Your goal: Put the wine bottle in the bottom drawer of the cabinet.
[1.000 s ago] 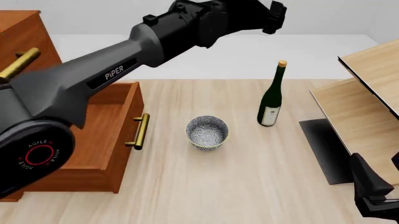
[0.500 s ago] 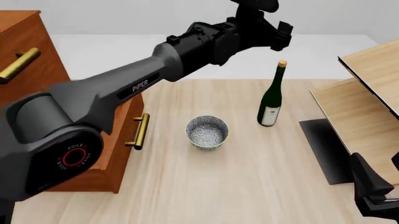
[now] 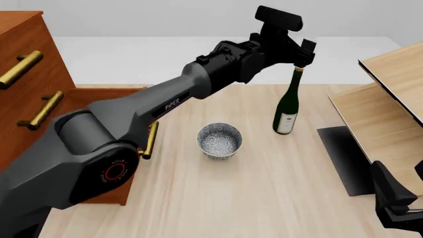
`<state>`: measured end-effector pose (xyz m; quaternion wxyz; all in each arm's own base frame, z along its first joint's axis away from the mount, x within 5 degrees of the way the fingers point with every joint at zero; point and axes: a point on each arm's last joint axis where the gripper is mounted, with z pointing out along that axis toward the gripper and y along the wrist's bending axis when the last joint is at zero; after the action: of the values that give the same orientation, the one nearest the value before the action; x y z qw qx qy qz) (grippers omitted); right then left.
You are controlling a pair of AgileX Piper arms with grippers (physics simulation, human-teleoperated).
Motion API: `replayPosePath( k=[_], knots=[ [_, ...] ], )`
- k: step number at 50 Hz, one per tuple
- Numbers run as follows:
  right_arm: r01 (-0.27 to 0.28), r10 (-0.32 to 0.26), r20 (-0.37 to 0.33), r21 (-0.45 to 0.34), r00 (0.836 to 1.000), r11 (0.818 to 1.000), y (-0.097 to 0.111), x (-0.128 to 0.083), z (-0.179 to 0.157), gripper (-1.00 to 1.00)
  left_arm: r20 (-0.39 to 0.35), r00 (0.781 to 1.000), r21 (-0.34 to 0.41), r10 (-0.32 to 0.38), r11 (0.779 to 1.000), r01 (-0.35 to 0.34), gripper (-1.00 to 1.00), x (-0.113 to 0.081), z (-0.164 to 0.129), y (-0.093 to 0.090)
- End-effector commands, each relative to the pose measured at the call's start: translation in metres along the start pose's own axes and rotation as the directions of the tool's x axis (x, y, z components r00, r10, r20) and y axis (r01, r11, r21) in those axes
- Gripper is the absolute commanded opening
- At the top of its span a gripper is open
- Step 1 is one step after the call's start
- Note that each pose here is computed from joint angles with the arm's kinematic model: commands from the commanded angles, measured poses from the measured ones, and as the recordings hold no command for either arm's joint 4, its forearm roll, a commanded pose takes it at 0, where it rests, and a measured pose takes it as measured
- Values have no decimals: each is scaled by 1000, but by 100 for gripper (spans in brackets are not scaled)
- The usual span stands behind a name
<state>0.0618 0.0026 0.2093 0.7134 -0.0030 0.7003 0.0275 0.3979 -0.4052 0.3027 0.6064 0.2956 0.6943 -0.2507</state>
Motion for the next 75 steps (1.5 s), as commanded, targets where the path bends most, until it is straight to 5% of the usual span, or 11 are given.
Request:
replayPosePath(
  k=[1,75],
  knots=[
    [-6,6,1,1,1000,1000,0,0,-1,100,-15,1000,4,-5,1000,5,100,19,9,-2],
    [-27,27,5,17,1000,999,-1,1,-4,100,-90,995,19,-53,998,55,100,111,47,-15]
  ],
)
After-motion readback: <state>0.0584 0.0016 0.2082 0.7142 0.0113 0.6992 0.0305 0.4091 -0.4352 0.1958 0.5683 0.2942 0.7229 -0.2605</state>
